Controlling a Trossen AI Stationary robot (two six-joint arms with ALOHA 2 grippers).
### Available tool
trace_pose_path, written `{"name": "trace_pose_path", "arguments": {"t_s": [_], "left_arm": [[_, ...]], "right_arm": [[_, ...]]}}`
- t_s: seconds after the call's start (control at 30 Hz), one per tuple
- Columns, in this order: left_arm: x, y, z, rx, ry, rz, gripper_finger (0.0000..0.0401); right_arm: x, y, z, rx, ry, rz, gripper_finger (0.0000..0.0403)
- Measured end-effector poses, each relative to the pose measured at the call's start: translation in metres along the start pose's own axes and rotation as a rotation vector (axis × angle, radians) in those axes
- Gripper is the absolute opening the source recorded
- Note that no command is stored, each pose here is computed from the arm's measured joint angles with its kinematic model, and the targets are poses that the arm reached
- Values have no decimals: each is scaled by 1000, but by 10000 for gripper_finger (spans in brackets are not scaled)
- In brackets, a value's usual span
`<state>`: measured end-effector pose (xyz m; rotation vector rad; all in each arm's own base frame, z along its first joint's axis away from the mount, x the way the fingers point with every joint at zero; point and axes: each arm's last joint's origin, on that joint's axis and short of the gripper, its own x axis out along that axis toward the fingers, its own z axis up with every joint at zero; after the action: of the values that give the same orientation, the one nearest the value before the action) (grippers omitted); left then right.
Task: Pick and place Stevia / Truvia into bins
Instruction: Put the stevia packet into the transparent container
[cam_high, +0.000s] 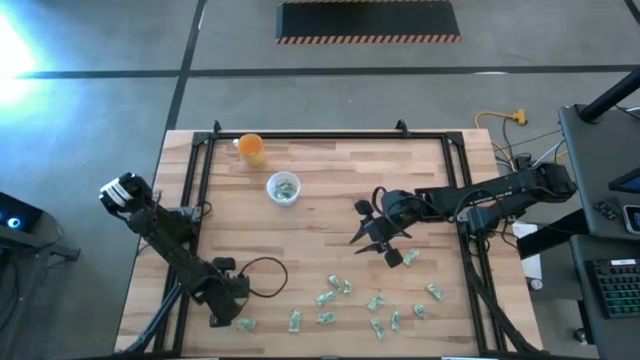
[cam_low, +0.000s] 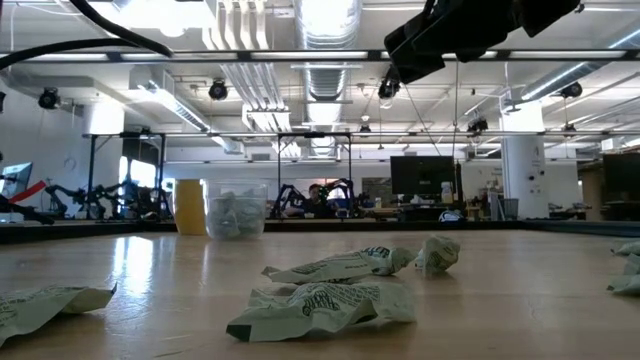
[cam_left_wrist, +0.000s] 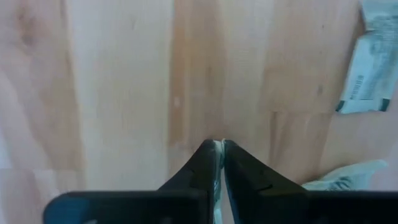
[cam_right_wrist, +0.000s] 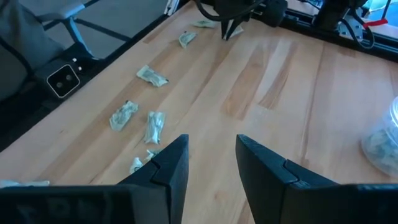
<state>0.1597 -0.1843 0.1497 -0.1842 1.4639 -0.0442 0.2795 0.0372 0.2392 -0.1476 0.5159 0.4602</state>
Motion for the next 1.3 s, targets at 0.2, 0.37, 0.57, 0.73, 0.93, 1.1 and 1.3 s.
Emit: {"name": "trace_pose_path", "arguments": {"t_s": [0.2, 0.37, 0.57, 0.73, 0.93, 1.1, 1.3], "left_arm": [[-6, 4, 3, 50, -82, 33, 3], [-10, 8, 9, 90, -172, 90, 2], [-16, 18, 21, 142, -326, 228, 2], [-21, 30, 33, 170, -480, 423, 2], [-35, 50, 49, 143, -628, 659, 2], [-50, 72, 61, 108, -662, 787, 2], [-74, 102, 71, 33, -677, 874, 2]], "right_arm": [[0, 0, 0, 0, 0, 0, 123], [0, 0, 0, 0, 0, 0, 123], [0, 0, 0, 0, 0, 0, 123], [0, 0, 0, 0, 1, 0, 122], [0, 0, 0, 3, 1, 0, 123], [0, 0, 0, 4, 1, 0, 123], [0, 0, 0, 4, 2, 0, 123]]}}
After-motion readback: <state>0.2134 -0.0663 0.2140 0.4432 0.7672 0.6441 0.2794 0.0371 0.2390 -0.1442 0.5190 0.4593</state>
